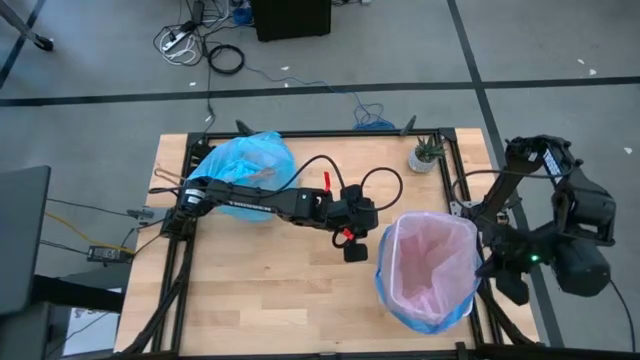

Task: Place trash/remove bag and relplace
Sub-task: Put the new trash bag into the trash bin

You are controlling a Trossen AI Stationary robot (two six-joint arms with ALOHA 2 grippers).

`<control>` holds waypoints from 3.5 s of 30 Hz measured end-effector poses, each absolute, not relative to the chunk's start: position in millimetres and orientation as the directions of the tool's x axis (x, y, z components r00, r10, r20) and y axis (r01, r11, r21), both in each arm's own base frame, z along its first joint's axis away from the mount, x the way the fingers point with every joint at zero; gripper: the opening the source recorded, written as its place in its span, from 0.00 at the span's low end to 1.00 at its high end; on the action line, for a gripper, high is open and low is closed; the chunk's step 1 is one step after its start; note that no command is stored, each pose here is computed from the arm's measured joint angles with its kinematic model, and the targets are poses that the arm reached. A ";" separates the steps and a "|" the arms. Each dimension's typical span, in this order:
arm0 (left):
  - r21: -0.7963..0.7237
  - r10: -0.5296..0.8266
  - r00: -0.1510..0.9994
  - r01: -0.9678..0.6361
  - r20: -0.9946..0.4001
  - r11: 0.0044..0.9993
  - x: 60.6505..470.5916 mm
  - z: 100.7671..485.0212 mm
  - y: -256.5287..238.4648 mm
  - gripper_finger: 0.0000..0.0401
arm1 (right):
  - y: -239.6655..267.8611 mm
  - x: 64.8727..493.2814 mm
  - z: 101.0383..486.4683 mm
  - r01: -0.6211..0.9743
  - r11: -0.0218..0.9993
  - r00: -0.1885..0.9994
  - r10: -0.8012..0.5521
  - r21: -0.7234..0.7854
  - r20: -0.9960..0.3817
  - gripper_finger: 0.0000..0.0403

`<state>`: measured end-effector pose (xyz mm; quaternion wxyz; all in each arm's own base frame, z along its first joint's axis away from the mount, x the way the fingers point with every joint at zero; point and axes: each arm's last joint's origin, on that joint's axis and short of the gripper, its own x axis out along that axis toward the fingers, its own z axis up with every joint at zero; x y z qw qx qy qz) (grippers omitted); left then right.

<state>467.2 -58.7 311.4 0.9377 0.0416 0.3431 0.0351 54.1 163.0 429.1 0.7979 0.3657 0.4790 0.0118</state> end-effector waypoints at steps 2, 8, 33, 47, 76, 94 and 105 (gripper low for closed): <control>0.108 0.106 0.762 -0.048 -0.639 0.993 467.1 311.5 -58.4 0.08 | 158.4 51.7 430.9 0.323 0.731 0.547 0.374 0.601 -0.749 0.01; 0.094 0.112 0.762 -0.067 -0.637 0.993 467.1 311.7 -58.2 0.08 | 148.9 47.1 425.3 0.380 0.768 0.496 0.302 0.516 -0.814 0.00; 0.061 0.108 0.807 -0.089 -0.581 0.994 471.5 317.1 -58.4 0.08 | 196.4 71.1 351.2 0.439 0.856 0.542 -0.009 0.273 -0.841 0.00; 0.139 0.163 0.727 -0.093 -0.667 0.986 460.4 318.4 -54.9 0.08 | 173.0 127.3 333.8 0.443 0.890 0.567 -0.181 0.112 -0.803 0.00; 0.303 0.420 0.424 -0.317 -0.803 0.899 362.7 372.9 -54.4 0.08 | 115.9 217.4 336.8 0.345 0.931 0.642 -0.328 -0.121 -0.693 0.00; 0.283 0.393 0.418 -0.300 -0.819 0.911 358.0 366.6 -70.0 0.08 | 101.5 232.5 296.3 0.275 0.957 0.643 -0.253 -0.090 -0.723 0.00; 0.268 0.390 0.493 -0.302 -0.778 0.915 339.9 400.1 -68.7 0.08 | 97.8 200.4 340.5 0.211 0.970 0.748 -0.080 0.121 -0.659 0.08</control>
